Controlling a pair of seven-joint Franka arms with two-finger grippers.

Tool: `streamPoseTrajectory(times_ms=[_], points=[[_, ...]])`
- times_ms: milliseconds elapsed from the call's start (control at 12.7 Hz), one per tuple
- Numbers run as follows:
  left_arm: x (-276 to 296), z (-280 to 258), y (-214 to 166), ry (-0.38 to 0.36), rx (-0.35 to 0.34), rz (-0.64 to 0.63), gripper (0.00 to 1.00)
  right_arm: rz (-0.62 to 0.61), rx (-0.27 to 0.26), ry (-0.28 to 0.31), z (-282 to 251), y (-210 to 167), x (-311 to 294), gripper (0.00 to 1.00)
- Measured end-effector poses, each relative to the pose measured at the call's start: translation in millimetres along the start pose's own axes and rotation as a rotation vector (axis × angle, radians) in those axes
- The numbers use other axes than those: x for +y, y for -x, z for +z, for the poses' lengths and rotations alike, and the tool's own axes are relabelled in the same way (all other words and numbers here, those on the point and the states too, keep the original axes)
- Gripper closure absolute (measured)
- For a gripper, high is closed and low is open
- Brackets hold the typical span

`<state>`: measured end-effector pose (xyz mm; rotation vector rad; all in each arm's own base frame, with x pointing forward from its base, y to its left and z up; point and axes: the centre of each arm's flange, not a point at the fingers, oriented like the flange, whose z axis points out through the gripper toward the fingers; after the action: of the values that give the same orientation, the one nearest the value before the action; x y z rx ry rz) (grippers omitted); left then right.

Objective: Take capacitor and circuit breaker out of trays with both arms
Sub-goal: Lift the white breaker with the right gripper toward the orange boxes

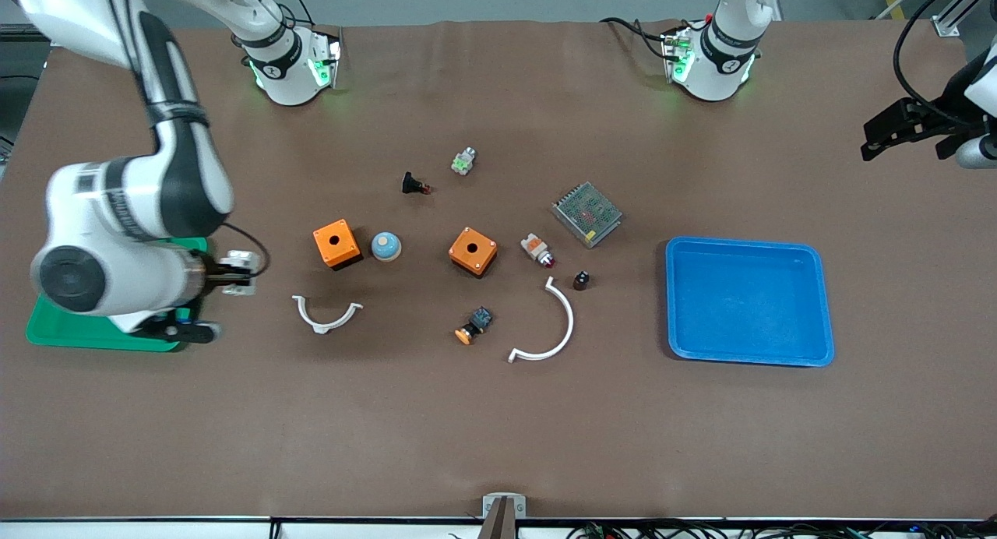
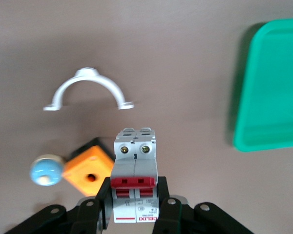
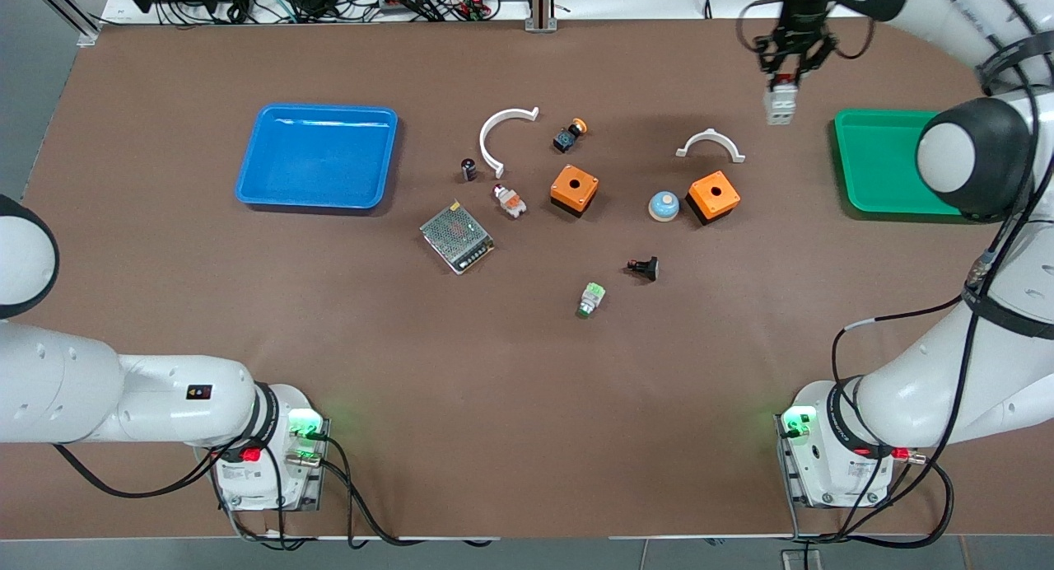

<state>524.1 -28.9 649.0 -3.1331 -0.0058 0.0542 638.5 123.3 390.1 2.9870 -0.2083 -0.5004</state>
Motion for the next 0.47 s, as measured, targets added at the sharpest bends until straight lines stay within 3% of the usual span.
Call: streamPoseTrajectory(times_ms=[236,472], points=[[13,-1,-1,0.023,0.014,-0.009,0.00,0.074,-0.008,-0.092,3,21,-73,0.61],[14,0,-1,0.012,0.014,-0.006,0.00,0.112,0.048,-0.136,17,29,-128,0.61]])
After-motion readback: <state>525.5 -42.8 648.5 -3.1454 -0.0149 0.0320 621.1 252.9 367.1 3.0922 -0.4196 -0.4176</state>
